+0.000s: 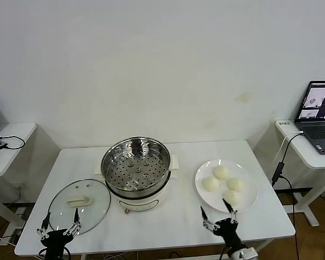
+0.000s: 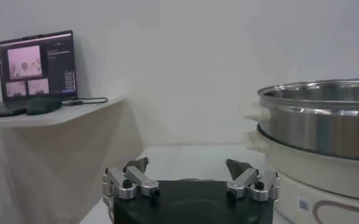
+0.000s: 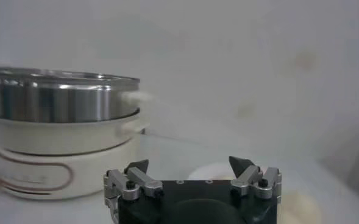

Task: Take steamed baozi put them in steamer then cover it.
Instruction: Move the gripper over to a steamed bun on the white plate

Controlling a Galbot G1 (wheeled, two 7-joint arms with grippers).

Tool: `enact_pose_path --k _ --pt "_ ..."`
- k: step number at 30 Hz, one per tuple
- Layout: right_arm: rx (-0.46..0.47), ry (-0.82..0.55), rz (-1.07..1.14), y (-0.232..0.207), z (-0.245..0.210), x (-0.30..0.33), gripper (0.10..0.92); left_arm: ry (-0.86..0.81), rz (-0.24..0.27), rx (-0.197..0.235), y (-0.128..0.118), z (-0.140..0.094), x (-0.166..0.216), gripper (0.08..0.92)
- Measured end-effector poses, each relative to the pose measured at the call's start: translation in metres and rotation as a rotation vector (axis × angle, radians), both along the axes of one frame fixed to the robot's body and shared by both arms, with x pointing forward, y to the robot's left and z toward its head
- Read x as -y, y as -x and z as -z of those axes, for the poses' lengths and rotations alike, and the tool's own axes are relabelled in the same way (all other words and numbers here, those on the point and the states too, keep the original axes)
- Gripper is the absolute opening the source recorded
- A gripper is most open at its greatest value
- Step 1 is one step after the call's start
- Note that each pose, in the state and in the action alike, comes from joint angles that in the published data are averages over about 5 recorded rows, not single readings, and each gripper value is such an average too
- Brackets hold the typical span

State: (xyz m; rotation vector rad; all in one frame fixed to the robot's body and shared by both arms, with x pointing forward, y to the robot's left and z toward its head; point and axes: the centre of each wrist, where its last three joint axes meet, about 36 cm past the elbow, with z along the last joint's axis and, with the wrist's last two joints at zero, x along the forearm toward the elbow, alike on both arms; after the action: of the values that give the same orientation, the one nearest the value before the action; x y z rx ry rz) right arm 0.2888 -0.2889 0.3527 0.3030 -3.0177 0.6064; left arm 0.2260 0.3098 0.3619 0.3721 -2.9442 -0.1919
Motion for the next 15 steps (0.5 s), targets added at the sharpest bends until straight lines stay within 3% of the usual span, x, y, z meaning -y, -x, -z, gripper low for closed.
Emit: enact_pose_path --k 8,15 --pt "0.033 0.316 -0.005 -0.044 -0.032 0.053 0.823 -0.034 0.020 -0.034 0.001 -0.005 0.003 0.823" --pt "-0.001 0.572 -0.060 -0.105 -0.074 0.093 0.823 -0.054 0.036 -0.046 0.001 -0.011 0.006 0.823"
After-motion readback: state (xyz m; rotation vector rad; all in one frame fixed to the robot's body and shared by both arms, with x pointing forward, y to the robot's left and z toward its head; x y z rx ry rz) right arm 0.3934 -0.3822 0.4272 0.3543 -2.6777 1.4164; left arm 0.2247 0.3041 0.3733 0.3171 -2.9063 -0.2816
